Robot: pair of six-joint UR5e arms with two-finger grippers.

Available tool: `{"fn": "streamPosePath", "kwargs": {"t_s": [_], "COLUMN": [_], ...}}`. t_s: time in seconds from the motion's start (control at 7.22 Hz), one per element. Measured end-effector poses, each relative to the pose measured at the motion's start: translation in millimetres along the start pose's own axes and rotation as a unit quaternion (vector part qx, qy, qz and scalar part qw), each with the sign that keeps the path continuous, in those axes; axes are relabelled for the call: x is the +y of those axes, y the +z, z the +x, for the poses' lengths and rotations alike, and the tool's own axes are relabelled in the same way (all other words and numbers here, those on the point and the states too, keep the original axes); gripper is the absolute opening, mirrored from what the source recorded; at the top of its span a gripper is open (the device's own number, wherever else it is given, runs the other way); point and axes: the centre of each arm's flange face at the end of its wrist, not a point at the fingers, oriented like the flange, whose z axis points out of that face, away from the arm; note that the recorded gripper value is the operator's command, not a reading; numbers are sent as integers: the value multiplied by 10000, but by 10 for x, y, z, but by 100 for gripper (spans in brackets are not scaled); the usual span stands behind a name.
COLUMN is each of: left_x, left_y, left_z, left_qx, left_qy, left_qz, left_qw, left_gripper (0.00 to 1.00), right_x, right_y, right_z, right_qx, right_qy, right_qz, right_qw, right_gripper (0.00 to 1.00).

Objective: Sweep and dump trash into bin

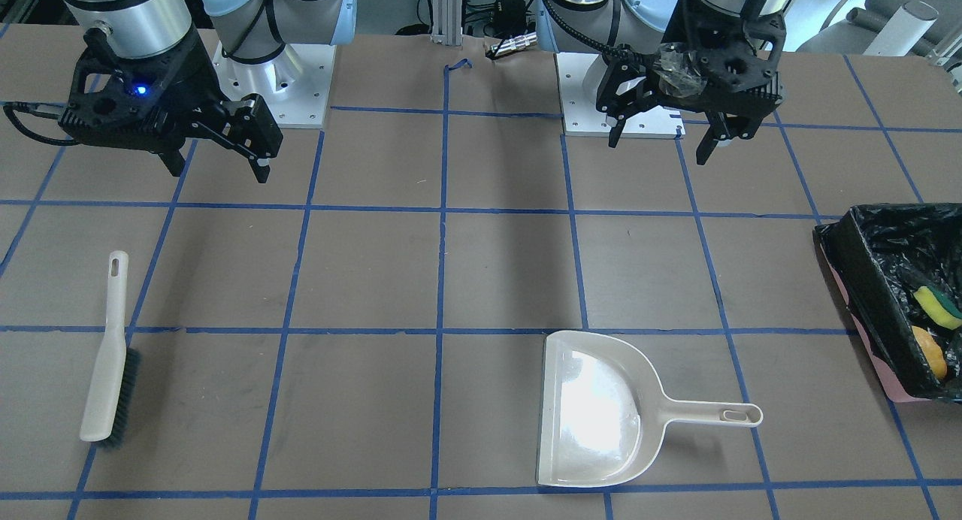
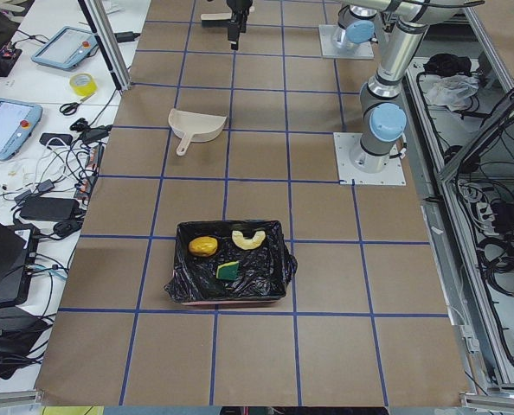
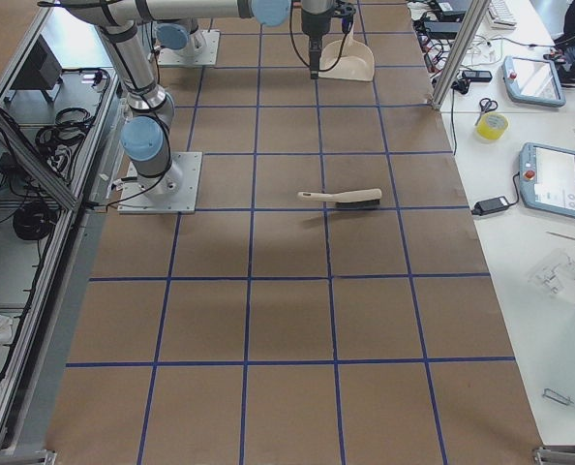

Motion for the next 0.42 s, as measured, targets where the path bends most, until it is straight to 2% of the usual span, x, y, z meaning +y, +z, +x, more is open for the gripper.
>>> {"fn": "streamPosePath", "kwargs": {"t_s": [0.42], "left_x": [46], "left_y": [-13], "left_z": [1], "left_qx": [-15], "left_qy": [-77], "left_qz": [28], "left_qw": [10000], "left_gripper": [100], "right_x": [-3], "right_y": [-2], "right_z": [0], "right_qx": [-2], "right_qy": [2], "right_qz": [10], "right_qw": [10000], "right_gripper": [100]}}
